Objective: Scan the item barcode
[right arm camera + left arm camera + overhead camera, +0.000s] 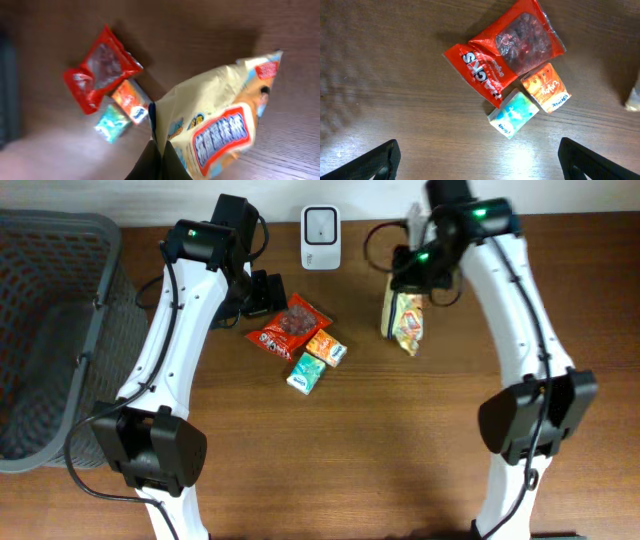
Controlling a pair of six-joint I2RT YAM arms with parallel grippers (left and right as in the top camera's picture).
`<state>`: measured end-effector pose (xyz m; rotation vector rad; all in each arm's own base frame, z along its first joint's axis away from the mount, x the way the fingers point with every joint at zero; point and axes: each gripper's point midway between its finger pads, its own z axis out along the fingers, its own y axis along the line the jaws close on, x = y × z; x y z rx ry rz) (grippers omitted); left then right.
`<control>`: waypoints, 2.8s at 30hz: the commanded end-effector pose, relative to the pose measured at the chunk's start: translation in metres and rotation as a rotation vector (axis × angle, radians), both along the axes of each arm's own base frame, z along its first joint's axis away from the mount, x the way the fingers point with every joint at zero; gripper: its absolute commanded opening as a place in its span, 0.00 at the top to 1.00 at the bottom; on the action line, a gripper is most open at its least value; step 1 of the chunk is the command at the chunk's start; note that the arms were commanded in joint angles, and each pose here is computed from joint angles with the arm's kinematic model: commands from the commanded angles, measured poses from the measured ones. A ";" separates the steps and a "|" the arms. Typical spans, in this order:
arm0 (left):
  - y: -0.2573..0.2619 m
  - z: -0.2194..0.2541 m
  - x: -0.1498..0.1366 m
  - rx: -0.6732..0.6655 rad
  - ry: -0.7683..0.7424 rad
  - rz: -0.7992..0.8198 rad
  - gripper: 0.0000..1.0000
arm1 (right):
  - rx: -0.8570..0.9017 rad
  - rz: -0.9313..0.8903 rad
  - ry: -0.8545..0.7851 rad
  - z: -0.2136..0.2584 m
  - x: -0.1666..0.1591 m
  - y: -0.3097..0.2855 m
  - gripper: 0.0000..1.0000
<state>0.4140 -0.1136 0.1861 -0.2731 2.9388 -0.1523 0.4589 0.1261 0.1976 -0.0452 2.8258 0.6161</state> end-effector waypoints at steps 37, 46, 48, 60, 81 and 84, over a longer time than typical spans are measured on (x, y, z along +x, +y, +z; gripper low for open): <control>0.001 0.013 0.000 -0.005 -0.035 0.014 0.01 | -0.377 -0.330 0.371 -0.138 -0.070 -0.142 0.96; 0.001 0.013 0.000 -0.005 -0.035 0.014 0.01 | -0.458 -0.495 0.177 -0.048 -0.033 -0.209 0.89; 0.001 0.013 0.000 -0.005 -0.035 0.014 0.01 | -0.382 -0.471 0.226 -0.077 -0.033 -0.197 0.93; 0.001 0.013 0.000 -0.005 -0.035 0.014 0.01 | -0.229 -0.327 0.435 -0.162 -0.085 -0.131 0.96; 0.001 0.013 0.000 -0.005 -0.035 0.014 0.01 | -0.151 -0.250 0.271 -0.196 -0.065 -0.112 0.87; 0.001 0.013 0.000 -0.005 -0.035 0.014 0.01 | -0.106 -0.128 0.074 -0.154 -0.013 -0.053 0.73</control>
